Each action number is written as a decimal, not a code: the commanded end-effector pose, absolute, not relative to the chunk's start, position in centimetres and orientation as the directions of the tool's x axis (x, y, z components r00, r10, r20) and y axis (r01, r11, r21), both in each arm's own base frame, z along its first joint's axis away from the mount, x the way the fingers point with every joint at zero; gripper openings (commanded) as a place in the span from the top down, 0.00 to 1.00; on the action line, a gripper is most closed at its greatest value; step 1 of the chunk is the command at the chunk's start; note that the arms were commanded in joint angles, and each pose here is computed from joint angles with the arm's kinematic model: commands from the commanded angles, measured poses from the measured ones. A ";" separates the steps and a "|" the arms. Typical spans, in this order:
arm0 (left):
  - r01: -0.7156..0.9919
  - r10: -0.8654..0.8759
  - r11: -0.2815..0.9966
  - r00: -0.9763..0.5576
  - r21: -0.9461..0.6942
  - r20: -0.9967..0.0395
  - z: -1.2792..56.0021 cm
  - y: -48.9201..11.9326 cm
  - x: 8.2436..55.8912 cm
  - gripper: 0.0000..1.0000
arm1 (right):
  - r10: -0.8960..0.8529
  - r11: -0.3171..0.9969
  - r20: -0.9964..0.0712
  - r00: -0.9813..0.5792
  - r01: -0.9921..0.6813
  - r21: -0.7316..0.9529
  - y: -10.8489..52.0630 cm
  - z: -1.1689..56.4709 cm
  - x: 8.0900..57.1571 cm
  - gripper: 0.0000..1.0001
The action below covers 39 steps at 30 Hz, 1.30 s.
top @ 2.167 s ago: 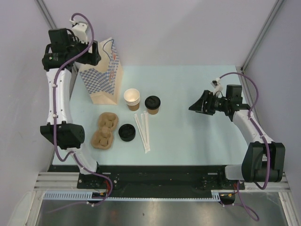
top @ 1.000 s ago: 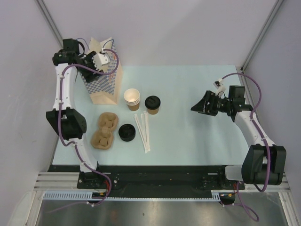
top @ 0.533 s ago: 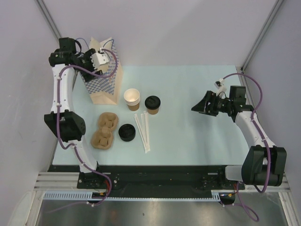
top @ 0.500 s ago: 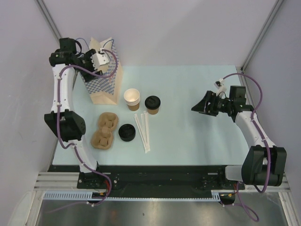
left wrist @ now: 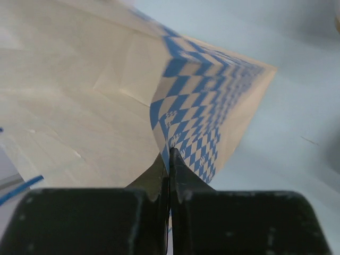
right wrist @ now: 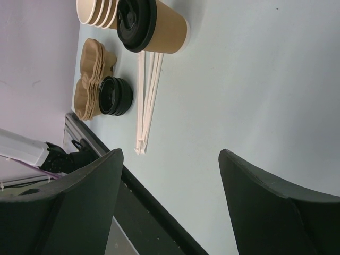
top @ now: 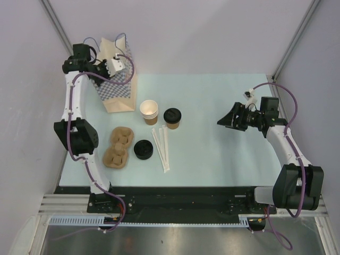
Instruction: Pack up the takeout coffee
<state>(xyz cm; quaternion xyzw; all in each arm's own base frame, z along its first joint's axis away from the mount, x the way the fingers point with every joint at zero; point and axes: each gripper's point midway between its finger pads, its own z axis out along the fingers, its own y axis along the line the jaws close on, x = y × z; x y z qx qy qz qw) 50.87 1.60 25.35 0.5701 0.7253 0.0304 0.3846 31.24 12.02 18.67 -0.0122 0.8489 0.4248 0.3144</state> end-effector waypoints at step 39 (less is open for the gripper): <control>0.745 0.385 0.176 0.550 0.644 -0.741 40.4 -39.3 30.6 1.00 | 0.455 0.731 -0.610 -0.649 -0.120 0.672 0.6 22.0 30.9 0.22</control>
